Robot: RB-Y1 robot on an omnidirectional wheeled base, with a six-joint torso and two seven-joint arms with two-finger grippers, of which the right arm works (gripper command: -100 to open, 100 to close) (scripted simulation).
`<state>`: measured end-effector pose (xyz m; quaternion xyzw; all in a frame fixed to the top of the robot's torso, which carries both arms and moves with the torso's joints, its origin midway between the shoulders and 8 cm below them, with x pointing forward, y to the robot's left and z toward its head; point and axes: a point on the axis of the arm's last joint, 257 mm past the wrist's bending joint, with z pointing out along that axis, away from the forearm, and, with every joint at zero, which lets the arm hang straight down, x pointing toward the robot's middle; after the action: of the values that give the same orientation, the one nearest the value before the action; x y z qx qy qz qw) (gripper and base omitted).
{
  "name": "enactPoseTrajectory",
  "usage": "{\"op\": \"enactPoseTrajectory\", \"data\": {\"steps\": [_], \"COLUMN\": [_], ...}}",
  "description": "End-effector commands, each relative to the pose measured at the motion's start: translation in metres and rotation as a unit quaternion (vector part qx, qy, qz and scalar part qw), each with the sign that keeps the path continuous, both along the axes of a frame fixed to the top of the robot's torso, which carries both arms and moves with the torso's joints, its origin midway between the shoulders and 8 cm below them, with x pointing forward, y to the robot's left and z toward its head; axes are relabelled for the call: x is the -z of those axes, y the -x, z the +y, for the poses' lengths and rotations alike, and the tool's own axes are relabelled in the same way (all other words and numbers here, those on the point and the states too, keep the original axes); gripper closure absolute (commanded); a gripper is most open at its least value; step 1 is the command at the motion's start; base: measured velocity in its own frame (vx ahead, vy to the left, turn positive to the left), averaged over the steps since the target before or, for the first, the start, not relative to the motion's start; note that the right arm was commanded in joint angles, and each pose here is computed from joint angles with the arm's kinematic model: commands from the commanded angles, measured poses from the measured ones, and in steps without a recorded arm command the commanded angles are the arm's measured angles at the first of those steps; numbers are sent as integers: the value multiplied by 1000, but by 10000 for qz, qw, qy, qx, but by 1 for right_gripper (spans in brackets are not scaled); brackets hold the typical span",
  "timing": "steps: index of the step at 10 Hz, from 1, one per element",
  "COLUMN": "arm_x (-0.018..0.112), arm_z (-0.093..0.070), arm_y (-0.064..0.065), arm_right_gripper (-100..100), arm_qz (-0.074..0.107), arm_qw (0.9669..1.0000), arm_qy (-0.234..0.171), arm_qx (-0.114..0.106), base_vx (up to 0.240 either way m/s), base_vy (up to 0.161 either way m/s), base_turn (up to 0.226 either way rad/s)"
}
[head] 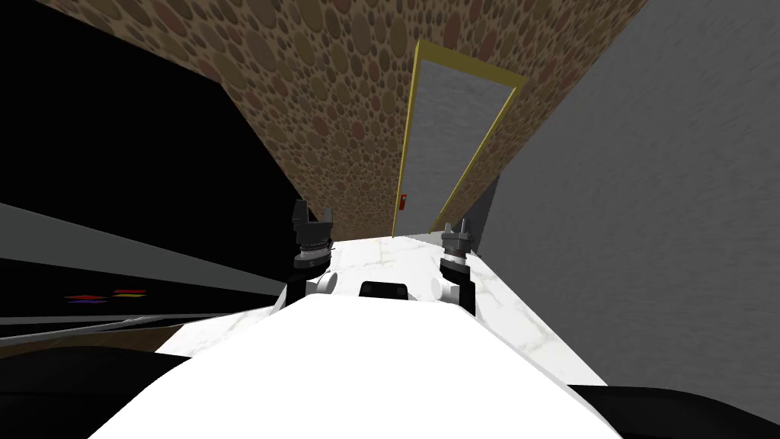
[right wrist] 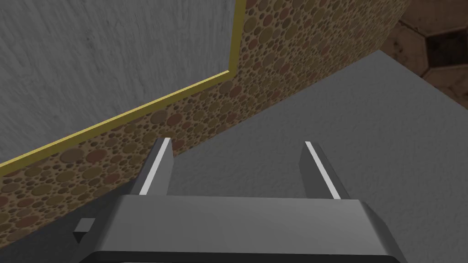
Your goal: Pull the door open
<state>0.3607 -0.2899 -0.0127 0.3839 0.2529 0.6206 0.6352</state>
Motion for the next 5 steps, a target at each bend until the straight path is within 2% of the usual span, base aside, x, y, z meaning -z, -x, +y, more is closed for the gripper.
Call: {"op": "enactPoseTrajectory", "data": {"steps": [1, 4, 5], "arm_x": [8, 22, 30], "arm_z": [0, -1, -1], "arm_y": [-6, -16, -22], "arm_right_gripper": [-100, -100, -100], "arm_qz": [31, 86, 122], "arm_qw": [9997, 9978, 9958], "arm_qy": [-196, -532, -746], "arm_qx": [-149, -379, -515], "base_vx": [61, 85, 116], "base_vy": [-13, -40, -70], "base_turn": [124, 92, 155]}}
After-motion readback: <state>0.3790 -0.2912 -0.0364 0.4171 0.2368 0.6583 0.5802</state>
